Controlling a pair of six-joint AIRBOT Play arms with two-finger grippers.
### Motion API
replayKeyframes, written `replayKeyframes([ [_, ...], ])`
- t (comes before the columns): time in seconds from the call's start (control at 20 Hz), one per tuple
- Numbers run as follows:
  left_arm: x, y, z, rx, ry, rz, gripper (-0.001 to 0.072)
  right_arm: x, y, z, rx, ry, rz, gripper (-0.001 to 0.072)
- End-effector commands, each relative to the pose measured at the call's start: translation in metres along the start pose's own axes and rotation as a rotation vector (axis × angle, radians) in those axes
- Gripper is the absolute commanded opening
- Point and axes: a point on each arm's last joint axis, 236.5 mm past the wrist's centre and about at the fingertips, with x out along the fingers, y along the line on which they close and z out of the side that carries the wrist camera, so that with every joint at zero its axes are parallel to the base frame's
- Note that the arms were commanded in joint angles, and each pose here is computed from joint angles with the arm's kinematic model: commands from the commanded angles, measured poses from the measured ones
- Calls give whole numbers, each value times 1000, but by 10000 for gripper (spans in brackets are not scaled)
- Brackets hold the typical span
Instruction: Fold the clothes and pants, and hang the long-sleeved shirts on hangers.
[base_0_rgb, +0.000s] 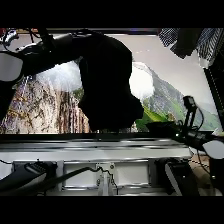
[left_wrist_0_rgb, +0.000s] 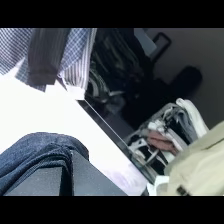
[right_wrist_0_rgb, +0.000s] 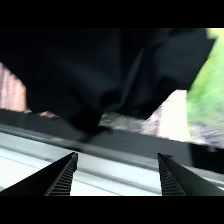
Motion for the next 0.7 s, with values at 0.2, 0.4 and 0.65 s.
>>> replayKeyframes([
  [0.2,-5,31,9,84,-22,141,17,52,25,-9,100,-85,207,510],
  [0.4,-12,79,12,142,-21,341,17,98,53,-7,44,-97,230,511],
  [0.65,-26,114,18,157,-37,498,17,180,89,-16,-78,6,155,514],
])
